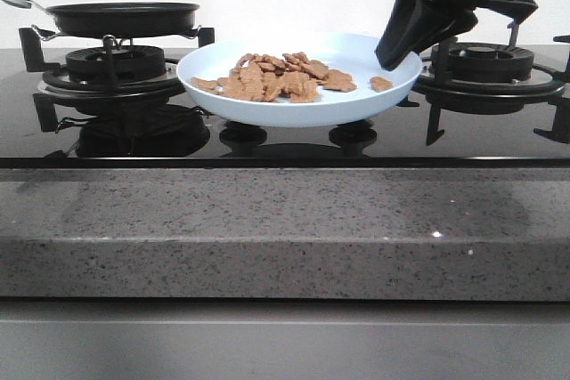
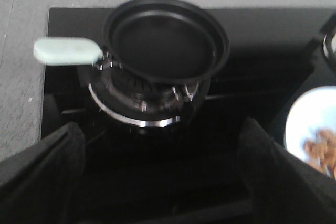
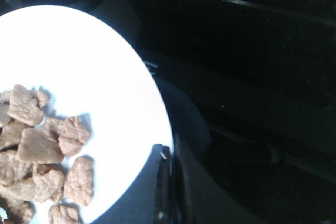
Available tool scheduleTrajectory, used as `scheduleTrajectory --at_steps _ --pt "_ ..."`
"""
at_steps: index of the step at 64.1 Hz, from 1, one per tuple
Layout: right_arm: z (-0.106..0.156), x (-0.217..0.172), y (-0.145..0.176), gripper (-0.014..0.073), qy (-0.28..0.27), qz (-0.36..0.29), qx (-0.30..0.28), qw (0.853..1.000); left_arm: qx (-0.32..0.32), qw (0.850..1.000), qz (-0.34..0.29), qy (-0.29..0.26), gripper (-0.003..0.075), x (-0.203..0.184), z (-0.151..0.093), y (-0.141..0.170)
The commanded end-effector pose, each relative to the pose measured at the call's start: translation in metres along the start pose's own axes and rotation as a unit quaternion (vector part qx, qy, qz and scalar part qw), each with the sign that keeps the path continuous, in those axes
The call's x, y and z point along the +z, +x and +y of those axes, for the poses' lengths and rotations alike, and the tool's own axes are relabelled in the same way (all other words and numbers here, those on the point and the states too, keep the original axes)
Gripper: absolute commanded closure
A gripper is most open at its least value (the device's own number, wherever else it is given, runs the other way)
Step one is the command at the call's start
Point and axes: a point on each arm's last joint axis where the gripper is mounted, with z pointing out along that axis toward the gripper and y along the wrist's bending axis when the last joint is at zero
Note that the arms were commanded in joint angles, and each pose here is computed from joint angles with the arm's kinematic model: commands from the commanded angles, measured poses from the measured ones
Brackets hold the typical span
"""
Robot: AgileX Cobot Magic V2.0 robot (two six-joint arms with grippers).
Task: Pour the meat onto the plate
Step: 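Open the left gripper and withdraw it from the pan handle, then lower the plate of meat onto the stovetop between the knobs with the right gripper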
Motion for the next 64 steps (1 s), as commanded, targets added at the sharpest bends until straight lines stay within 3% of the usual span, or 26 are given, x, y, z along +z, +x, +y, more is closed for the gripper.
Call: scheduleTrajectory --at_steps 1,29,53,64 --pt "0.008 -0.019 -0.013 0.0714 -0.007 -0.051 -0.005 0.999 0.013 0.999 -0.046 -0.025 0.0134 -0.023 -0.013 0.002" --pt "0.008 -0.019 -0.013 0.0714 -0.007 -0.051 -0.005 0.999 0.030 0.999 0.006 -0.033 0.0134 -0.052 -0.024 0.074" --pt "0.009 -0.020 -0.014 0.0714 -0.009 -0.053 -0.005 0.999 0.034 0.999 -0.020 -0.031 0.0134 -0.070 -0.026 0.082" --pt "0.016 -0.043 -0.036 0.0714 -0.025 -0.058 -0.020 0.998 0.034 0.999 -0.020 -0.031 0.0134 -0.070 -0.026 0.082"
